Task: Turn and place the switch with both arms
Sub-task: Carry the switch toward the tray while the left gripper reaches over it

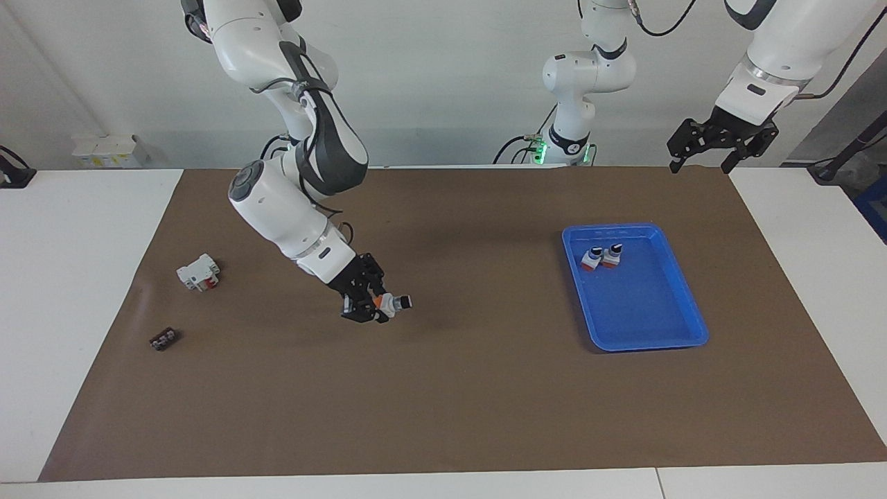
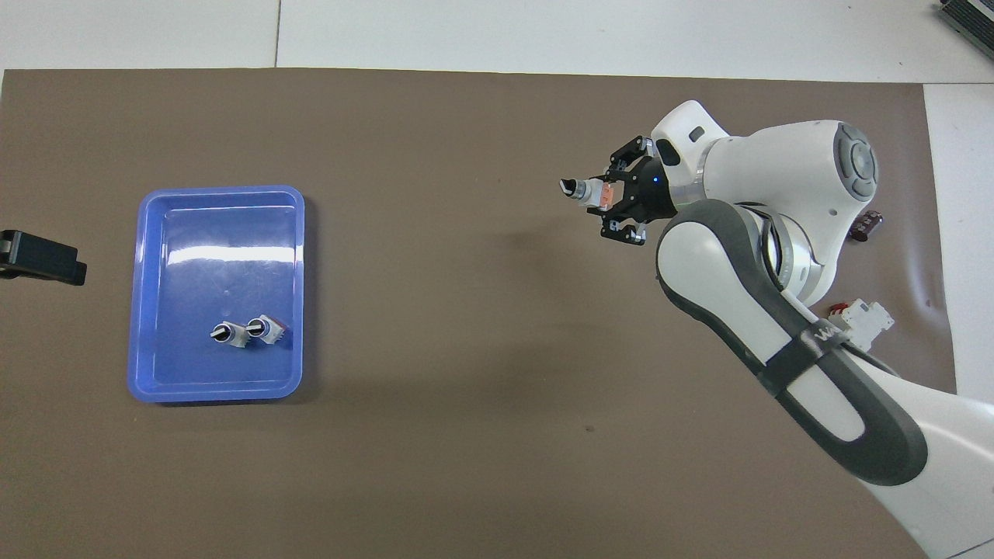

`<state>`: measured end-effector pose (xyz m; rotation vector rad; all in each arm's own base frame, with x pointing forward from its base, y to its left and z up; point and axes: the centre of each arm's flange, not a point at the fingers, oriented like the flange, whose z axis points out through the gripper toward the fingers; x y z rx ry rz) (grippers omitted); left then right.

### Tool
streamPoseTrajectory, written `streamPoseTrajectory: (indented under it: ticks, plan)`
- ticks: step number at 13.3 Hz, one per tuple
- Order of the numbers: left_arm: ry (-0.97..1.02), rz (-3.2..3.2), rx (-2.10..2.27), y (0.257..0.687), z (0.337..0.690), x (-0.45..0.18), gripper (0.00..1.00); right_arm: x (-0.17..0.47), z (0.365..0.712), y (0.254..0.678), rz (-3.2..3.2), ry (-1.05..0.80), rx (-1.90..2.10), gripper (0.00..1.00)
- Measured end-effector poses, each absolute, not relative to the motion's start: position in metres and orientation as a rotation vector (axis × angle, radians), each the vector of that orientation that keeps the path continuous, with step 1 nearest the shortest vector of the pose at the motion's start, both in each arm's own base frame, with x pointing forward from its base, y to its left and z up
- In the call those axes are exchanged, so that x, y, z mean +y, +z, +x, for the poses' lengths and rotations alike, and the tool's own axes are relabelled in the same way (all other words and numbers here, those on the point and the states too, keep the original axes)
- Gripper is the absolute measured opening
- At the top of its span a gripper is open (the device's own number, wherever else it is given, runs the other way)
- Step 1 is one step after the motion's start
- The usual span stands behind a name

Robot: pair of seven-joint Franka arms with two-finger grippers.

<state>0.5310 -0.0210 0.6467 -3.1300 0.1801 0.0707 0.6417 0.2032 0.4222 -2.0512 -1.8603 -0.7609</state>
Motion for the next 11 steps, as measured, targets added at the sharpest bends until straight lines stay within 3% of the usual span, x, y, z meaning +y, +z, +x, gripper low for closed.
streamPoseTrajectory:
  ticks: [7, 11]
  plan:
    - [0.003, -3.129, 0.277, 0.633, 0.523, -0.089, 1.00, 0.307, 0.586, 0.530, -2.000, -0.886, -1.780, 0.43]
    - [-0.002, -3.231, 0.281, 0.634, 0.520, -0.104, 1.00, 0.351, 0.553, 0.549, -1.943, -0.877, -1.816, 0.43]
